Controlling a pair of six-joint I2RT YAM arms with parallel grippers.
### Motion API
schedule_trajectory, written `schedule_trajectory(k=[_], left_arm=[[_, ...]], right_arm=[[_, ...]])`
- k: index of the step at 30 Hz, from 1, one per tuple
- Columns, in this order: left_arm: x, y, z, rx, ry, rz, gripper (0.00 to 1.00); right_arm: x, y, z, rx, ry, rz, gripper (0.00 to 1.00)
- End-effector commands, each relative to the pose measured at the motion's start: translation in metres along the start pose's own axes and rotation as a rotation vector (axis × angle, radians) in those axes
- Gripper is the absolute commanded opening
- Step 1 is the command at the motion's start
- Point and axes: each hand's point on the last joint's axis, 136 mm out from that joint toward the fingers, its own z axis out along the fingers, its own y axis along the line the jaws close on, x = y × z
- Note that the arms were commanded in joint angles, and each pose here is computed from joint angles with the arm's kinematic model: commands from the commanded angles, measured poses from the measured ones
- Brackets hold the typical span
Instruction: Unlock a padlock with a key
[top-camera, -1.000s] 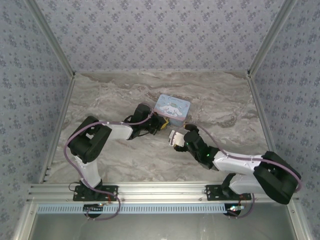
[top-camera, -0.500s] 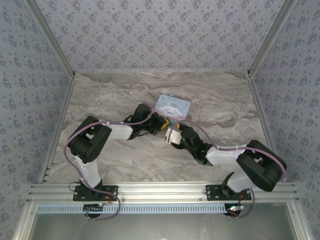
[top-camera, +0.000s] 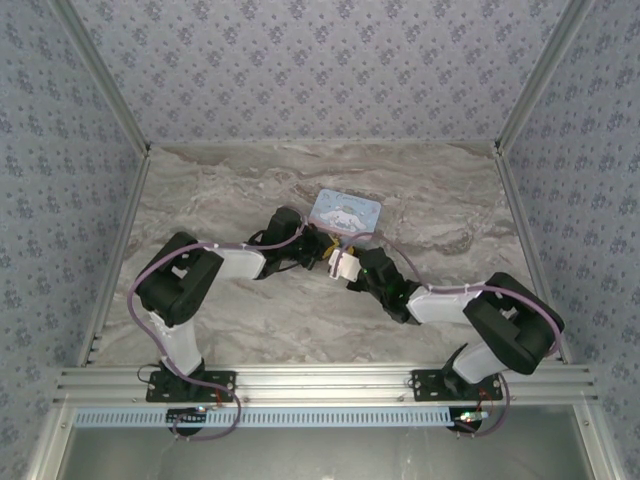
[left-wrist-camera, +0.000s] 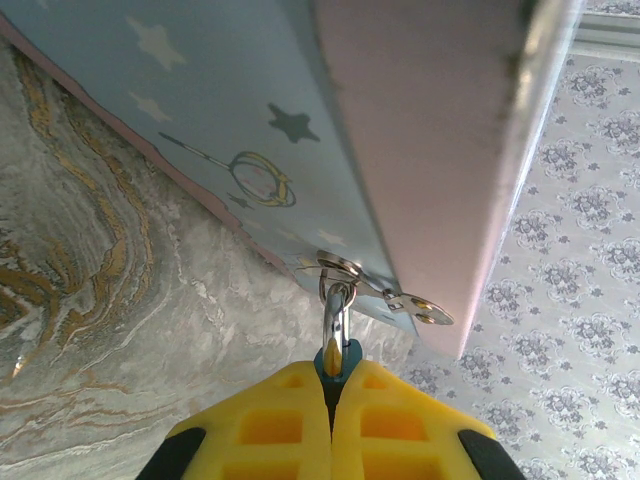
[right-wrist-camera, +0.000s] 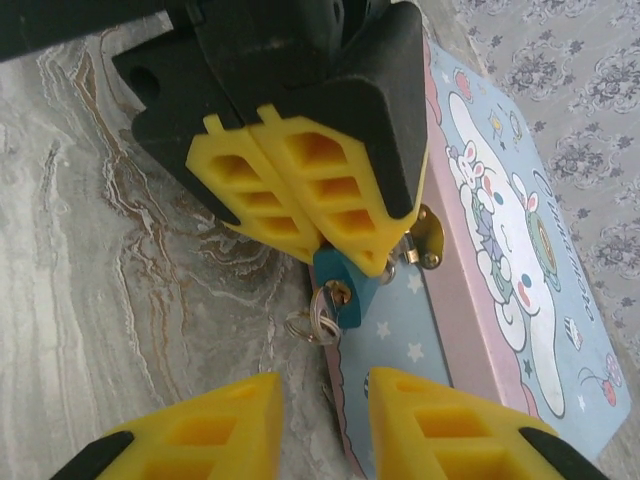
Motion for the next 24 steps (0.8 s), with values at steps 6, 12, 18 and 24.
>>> schedule_trajectory(k=[6, 12, 18, 24], left_arm=[[0.005, -0.033, -0.001, 0.089, 0.022, 0.034, 0.00], [0.005, -0.032, -0.001, 0.089, 0.023, 0.028, 0.00], [0.006, -0.032, 0.000, 0.090, 0.025, 0.026, 0.00], [0.006, -0.032, 0.000, 0.091, 0.027, 0.024, 0.00]], right_arm=[[-0.018, -0.006, 0.010, 0.005, -0.044, 0.027, 0.27], [-0.020, -0.008, 0.013, 0.015, -0.043, 0.033, 0.22], [-0.021, -0.010, 0.014, 0.027, -0.045, 0.049, 0.19], [-0.022, -0.011, 0.018, 0.038, -0.051, 0.071, 0.16]])
